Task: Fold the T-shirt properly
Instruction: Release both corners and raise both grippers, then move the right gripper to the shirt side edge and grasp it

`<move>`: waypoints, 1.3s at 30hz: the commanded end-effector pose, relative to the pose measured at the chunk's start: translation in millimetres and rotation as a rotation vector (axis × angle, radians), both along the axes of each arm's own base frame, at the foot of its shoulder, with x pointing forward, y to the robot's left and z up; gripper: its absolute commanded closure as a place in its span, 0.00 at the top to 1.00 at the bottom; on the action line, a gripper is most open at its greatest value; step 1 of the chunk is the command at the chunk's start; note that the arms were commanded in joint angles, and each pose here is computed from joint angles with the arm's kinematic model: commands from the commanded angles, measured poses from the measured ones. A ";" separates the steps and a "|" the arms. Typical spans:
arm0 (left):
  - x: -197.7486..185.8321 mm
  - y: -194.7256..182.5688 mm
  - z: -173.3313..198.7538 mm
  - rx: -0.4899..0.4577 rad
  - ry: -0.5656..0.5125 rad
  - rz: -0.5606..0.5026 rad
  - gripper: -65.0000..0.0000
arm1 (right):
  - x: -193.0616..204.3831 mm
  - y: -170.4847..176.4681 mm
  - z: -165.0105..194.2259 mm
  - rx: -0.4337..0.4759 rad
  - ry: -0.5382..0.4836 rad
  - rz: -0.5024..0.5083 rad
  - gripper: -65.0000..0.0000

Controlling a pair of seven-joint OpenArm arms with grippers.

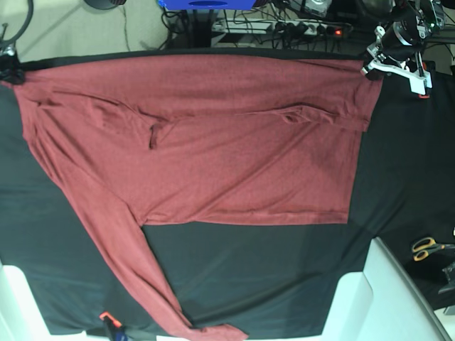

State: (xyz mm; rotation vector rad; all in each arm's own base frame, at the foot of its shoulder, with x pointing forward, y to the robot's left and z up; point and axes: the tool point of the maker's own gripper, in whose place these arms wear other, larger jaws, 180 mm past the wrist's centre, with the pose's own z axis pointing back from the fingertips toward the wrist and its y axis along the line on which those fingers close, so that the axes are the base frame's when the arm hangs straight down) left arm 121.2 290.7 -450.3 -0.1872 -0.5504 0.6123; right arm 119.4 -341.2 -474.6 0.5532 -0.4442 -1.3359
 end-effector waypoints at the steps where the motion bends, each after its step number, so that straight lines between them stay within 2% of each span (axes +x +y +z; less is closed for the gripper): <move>1: 3.7 10.2 7.4 0.032 -0.022 0.007 0.00 | 1.9 -13.6 9.3 -0.032 -0.022 -0.009 0.16; 2: 3.7 10.2 7.4 0.032 -0.022 0.007 0.00 | 1.9 -13.6 9.3 -0.032 -0.022 -0.009 0.23; 5: 4.3 10.7 7.8 0.033 -0.024 0.008 0.33 | 2.4 -13.8 10.0 -0.034 -0.023 -0.008 0.47; 7: 2.9 17.9 10.3 0.044 -0.028 0.026 0.51 | 2.3 -14.5 10.2 -0.036 -0.024 -0.010 0.59; 10: -2.7 28.6 13.3 0.058 -0.034 0.073 0.67 | -2.1 -25.5 14.9 -0.048 -0.037 -0.053 0.60; 12: -6.1 39.2 17.2 0.076 -0.039 0.102 0.70 | -3.9 -27.1 15.6 -0.049 -0.043 -0.073 0.60; 17: -22.2 70.8 23.3 0.115 -0.036 0.194 0.70 | -7.0 -36.3 19.6 -0.063 -0.050 -0.100 0.61; 22: -24.3 111.3 48.6 0.185 -0.094 0.294 0.69 | -4.5 -67.7 30.5 -0.169 -0.006 -0.083 0.60; 25: -16.2 128.0 66.1 0.237 -0.113 0.269 0.69 | 16.0 -89.9 46.9 -0.248 -0.002 -0.037 0.60; 27: -10.8 134.3 74.8 0.261 -0.122 0.251 0.69 | 41.1 -96.9 58.3 -0.304 -0.007 0.025 0.60; 31: -6.8 135.0 79.7 0.269 -0.135 0.244 0.68 | 113.0 -89.5 96.8 -0.517 -0.094 0.307 0.60; 33: -2.7 133.5 80.9 0.264 -0.146 0.240 0.61 | 146.4 -78.5 104.2 -0.605 -0.123 0.440 0.60; 35: 5.5 125.0 76.3 0.244 -0.145 0.215 0.48 | 174.5 -67.1 100.0 -0.662 -0.133 0.534 0.60; 37: 9.9 115.4 70.5 0.215 -0.128 0.189 0.31 | 197.9 -62.3 90.4 -0.692 -0.127 0.567 0.60; 39: 17.1 112.2 70.6 0.207 -0.127 0.168 0.17 | 211.8 -61.7 77.0 -0.683 -0.104 0.564 0.60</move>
